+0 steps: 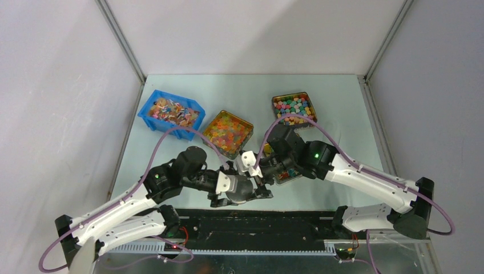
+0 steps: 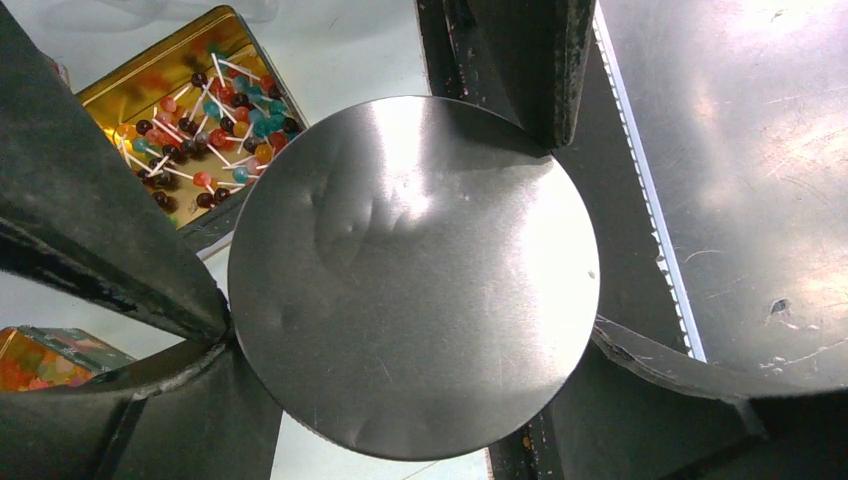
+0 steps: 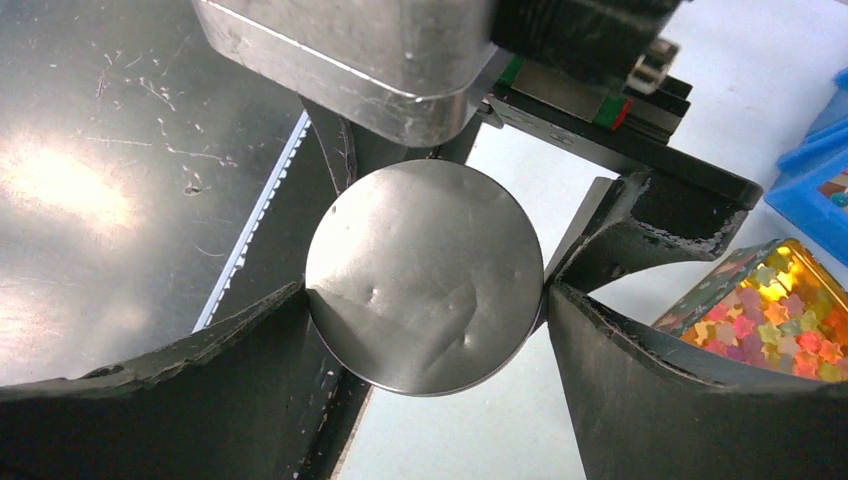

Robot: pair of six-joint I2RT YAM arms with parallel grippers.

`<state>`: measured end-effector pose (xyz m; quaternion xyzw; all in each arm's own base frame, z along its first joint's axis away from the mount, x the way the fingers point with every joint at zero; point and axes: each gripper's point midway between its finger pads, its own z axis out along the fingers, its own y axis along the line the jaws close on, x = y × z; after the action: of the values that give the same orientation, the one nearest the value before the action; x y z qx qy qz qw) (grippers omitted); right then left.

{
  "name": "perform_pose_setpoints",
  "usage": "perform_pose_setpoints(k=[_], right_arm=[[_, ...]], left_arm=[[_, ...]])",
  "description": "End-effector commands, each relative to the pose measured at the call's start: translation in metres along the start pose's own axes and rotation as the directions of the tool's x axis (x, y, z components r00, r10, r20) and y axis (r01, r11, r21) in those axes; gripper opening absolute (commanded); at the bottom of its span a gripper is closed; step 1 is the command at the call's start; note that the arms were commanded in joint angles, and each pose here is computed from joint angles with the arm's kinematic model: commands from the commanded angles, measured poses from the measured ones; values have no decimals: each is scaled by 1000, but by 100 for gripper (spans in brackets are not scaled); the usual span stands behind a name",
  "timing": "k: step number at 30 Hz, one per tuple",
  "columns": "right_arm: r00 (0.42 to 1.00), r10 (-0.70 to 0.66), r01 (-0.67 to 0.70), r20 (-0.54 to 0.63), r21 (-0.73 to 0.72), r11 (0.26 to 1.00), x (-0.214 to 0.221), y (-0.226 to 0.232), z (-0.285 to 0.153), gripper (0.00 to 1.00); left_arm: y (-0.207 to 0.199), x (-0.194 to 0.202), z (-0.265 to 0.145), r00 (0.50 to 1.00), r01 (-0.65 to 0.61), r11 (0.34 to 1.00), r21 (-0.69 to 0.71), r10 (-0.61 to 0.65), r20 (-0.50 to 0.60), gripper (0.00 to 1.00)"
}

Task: Pack the candies
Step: Screw the bottle lid onto the packing bottle.

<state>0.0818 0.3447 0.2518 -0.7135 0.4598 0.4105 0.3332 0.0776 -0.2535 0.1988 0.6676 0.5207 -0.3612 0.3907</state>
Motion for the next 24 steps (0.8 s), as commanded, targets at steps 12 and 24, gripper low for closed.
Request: perform_pose_setpoints(k=[12,24], right_arm=[[1000,-6,7,-21,29,1000,2,-6,4,79],[992,118,-107,-51,184,977,6,-25,-1,74]], left_arm=[[19,-45,-9,991,-26,995,-93,38,129,41],[57,-51,-17,985,79,948,-310,-26,172,38]])
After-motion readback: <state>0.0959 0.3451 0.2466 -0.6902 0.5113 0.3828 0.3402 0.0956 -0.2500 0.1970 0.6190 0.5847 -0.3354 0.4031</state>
